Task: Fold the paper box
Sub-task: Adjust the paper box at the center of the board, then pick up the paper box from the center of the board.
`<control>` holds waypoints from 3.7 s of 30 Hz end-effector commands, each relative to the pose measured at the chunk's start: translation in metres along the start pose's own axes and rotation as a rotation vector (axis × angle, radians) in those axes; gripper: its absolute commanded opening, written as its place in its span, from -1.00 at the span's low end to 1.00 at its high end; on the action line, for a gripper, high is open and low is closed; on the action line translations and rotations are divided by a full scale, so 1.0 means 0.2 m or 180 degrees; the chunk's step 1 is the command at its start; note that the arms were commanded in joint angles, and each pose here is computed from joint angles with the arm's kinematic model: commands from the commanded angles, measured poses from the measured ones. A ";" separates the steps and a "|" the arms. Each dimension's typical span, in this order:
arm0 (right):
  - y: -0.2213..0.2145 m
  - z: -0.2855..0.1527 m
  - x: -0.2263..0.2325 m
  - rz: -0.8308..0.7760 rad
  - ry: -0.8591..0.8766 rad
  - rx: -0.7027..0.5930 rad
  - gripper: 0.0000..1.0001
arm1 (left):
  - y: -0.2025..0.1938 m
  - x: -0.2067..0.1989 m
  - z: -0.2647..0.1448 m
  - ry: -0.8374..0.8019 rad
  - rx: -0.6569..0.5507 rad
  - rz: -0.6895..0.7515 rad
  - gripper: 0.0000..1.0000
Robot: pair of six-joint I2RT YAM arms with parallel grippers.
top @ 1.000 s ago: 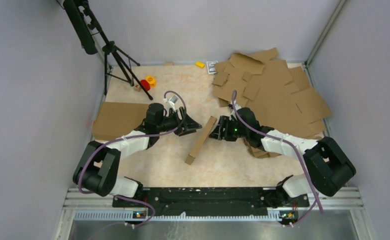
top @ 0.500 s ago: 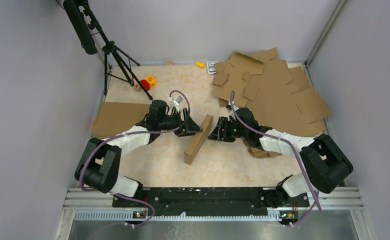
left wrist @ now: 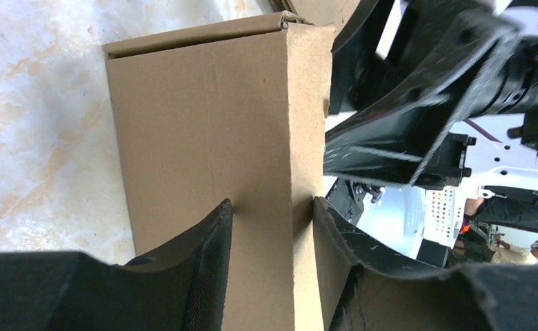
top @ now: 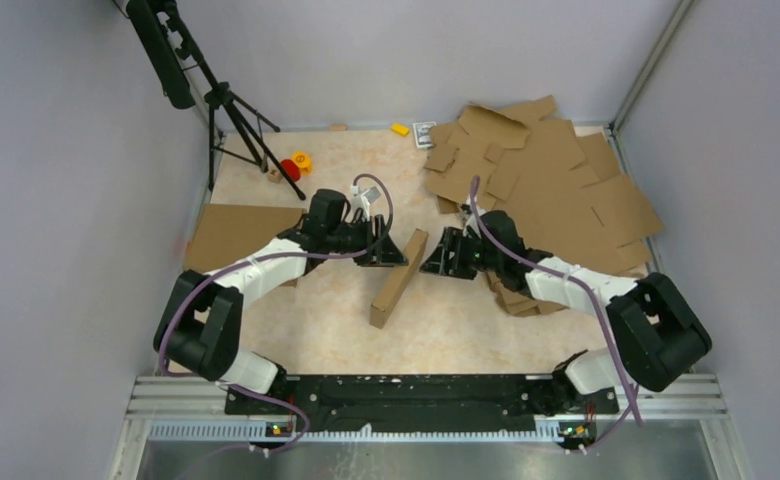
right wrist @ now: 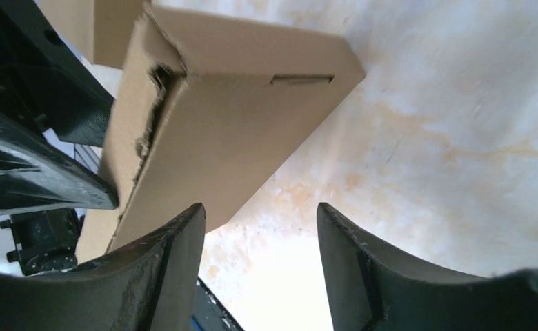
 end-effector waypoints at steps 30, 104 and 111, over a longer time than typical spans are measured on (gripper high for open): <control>0.39 0.09 -0.04 0.0863 0.0605 -0.0516 -0.39 | -0.09 0.18 0.03 0.0482 0.0144 0.0004 -0.19; -0.17 -0.26 -0.21 0.1219 -0.1050 -0.0394 0.70 | -0.13 -0.04 -0.06 0.0720 -0.0084 0.0663 0.74; -0.21 -0.19 -0.03 0.0971 -0.0259 -0.0157 0.38 | -0.17 0.16 -0.04 0.1098 -0.0033 0.0535 0.72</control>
Point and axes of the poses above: each gripper's point midway between its finger pads, its own z axis out along the fingers, its own x axis along the line the jaws close on, y = z × x, the point moved 3 cm from there along -z, back along the fingers, and after that the axes turned 5 degrees about -z, right-handed, at the moved point
